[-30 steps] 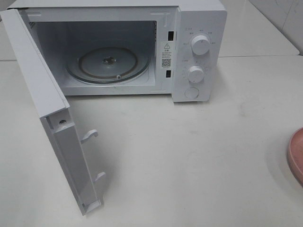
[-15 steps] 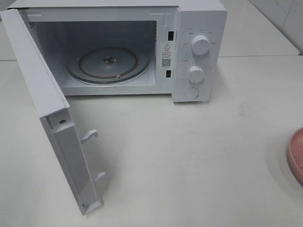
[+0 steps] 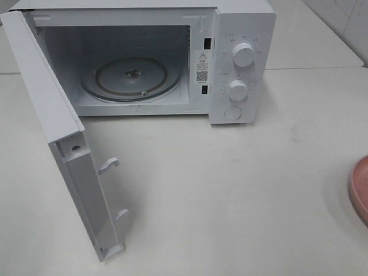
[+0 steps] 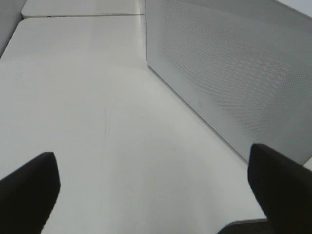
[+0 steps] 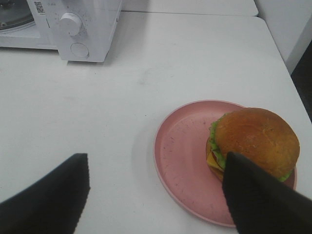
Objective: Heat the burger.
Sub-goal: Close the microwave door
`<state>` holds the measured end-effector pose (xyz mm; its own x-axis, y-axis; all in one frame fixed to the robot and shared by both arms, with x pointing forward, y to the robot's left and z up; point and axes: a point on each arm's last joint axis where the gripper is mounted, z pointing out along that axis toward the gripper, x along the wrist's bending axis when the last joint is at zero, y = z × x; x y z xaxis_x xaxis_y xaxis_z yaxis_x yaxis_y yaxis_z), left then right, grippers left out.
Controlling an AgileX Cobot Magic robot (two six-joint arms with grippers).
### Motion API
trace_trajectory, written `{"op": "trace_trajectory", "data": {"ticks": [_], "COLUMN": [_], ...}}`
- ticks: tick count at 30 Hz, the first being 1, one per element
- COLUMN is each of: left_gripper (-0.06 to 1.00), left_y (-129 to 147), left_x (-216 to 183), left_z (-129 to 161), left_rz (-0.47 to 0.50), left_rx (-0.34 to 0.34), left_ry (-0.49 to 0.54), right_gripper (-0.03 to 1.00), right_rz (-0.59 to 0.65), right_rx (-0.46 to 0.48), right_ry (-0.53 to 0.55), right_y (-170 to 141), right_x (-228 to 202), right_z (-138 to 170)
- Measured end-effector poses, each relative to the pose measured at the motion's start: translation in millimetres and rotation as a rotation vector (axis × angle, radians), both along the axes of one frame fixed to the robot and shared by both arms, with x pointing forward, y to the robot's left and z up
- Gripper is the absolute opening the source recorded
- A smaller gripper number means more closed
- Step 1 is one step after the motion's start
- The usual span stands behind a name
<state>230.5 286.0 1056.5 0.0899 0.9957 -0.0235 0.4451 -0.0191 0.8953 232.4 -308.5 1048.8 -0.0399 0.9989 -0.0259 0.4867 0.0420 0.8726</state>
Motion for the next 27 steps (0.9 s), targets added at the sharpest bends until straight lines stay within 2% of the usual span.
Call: {"op": "trace_trajectory", "data": {"ticks": [27], "left_gripper": [0.99], "left_y": [0.0], "left_x": [0.0], "left_z": [0.0], "left_rz": [0.0], "left_rx": [0.0], "left_ry": [0.0], "right_gripper": [0.74], "right_rz": [0.0], "right_rx": [0.0], "right_ry": [0.0], "right_y": [0.0], "right_x": [0.0], "right_z": [0.0]}}
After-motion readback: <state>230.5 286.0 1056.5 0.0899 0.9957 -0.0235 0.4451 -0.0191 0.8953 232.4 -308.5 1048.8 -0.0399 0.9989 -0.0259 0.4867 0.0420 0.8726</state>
